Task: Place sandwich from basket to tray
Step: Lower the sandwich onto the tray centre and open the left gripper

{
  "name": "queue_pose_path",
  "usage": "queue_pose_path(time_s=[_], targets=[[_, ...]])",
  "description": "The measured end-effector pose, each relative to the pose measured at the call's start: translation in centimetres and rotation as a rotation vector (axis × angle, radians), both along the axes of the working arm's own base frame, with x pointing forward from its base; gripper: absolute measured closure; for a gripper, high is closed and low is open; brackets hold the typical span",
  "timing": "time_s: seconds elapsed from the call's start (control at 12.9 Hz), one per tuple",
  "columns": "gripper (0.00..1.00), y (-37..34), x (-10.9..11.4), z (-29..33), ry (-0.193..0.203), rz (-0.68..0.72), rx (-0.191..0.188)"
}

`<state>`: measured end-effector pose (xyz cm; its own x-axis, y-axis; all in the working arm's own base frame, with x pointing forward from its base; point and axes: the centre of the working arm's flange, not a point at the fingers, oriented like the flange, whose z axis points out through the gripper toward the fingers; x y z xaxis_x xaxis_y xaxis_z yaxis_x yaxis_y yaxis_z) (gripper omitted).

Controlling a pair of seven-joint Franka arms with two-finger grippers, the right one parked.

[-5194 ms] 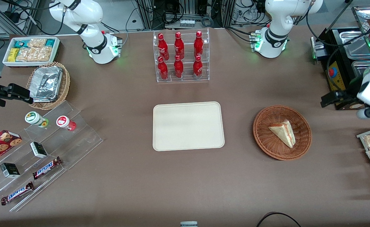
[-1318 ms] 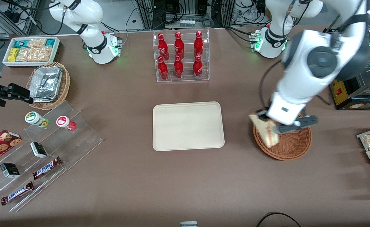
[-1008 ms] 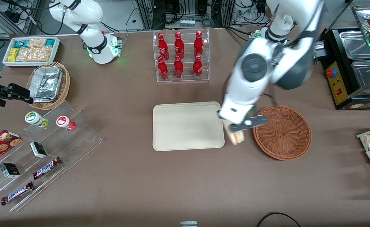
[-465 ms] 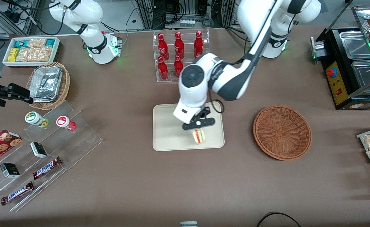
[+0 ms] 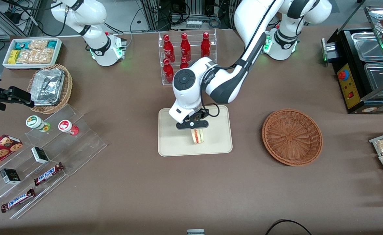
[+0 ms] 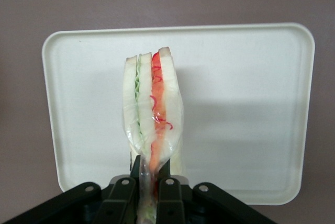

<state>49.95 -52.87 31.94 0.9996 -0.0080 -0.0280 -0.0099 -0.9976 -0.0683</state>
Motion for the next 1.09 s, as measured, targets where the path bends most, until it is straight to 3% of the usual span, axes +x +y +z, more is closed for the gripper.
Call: queue_pose_path(time_s=[0.93,1.09], targets=[[0.86,-0.7,-0.5,-6.0,0.032,-0.069,0.014],[0.86,-1.3,-0.9,-7.0,0.03,-0.077,0.002]])
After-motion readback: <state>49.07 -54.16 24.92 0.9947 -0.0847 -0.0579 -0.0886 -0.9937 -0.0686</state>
